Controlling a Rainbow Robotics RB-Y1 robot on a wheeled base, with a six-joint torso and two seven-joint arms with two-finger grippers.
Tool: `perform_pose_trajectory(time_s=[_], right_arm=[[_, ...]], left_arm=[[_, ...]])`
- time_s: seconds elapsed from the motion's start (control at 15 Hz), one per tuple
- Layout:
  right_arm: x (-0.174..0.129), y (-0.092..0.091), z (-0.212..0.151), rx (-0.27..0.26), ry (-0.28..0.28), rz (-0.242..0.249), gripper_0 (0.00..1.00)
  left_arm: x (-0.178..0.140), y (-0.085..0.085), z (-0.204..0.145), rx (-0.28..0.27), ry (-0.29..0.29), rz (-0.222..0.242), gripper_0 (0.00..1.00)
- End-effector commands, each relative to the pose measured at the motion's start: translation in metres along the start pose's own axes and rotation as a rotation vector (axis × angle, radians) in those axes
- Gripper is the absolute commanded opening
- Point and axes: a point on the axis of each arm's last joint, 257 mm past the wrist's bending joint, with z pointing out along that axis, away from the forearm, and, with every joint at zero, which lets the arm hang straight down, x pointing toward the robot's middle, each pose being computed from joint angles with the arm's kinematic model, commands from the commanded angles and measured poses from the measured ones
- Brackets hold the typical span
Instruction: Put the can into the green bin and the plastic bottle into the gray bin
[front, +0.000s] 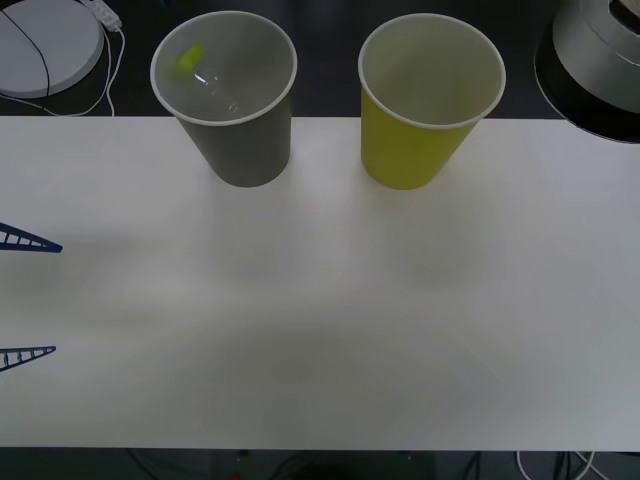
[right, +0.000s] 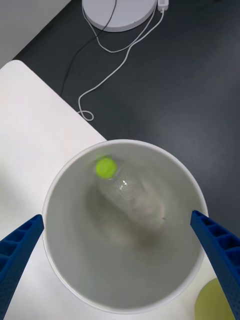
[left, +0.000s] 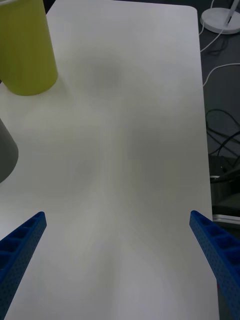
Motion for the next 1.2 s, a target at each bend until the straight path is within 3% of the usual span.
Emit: perform_pose_trajectory(time_s=[0.07, 0.47, 1.2], right_arm=[[0.005, -0.002, 0.008, -0.010, -0.008, -0.012, 1.00], [0.022, -0.006, -0.002, -0.102, -0.009, -0.032, 1.00], [0.065, -0.013, -0.043, -0.307, -0.089, -0.150, 1.00]], left_arm=[[0.000, 0.000, 0.000, 0.000, 0.000, 0.000, 1.00], [0.000, 0.000, 0.000, 0.000, 0.000, 0.000, 1.00], [0.000, 0.000, 0.000, 0.000, 0.000, 0.000, 1.00]])
